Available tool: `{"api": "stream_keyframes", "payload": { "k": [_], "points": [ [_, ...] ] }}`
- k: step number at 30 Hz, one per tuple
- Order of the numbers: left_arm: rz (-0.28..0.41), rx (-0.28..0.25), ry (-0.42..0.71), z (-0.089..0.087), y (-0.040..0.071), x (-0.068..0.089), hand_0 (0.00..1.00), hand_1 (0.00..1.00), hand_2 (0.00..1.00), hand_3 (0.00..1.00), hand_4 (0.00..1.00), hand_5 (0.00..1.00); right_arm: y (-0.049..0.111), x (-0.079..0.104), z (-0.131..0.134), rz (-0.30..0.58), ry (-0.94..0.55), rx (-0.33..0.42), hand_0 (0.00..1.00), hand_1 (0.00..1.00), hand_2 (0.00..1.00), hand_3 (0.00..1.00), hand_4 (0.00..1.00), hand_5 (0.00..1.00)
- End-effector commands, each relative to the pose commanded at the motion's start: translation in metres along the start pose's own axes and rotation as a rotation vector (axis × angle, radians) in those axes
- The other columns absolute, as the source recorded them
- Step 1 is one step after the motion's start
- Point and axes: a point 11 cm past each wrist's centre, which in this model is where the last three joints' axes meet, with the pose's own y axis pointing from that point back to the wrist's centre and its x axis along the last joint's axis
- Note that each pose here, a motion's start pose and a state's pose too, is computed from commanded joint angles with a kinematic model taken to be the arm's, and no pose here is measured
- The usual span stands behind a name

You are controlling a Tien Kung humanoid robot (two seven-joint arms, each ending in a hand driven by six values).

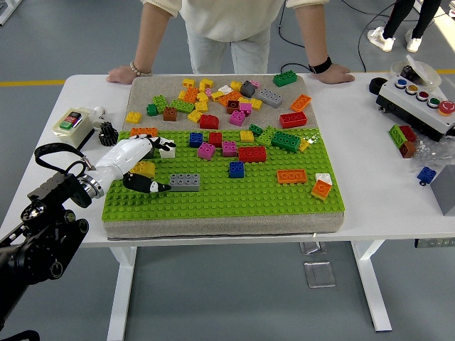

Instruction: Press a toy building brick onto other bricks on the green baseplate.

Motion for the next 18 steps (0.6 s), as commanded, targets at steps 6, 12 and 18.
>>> {"api": "stream_keyframes", "payload": {
  "k": [6,12,18],
  "points": [
    [0.01,0.005,-0.008,-0.0042,0.0001,0.0055,0.914,0.771,0.755,0.794,0.974,0.123,0.0001,-0.0007,-0.0005,-0.001,0.0,0.0,0.738,0.655,0.704,0.583,0.908,0.493],
    [0.008,0.014,-0.009,-0.0083,0.0008,0.0053,0.915,0.77,0.755,0.794,0.934,0.066,0.0001,-0.0002,0.0,0.001,0.002,-0.001,0.738,0.655,0.704,0.584,0.909,0.491],
    [0.002,0.014,-0.001,-0.0065,-0.0008,0.0009,0.917,0.77,0.755,0.794,0.935,0.064,0.0002,-0.0011,0.0004,0.002,0.003,-0.001,0.738,0.654,0.704,0.583,0.91,0.491]
  ]
}}
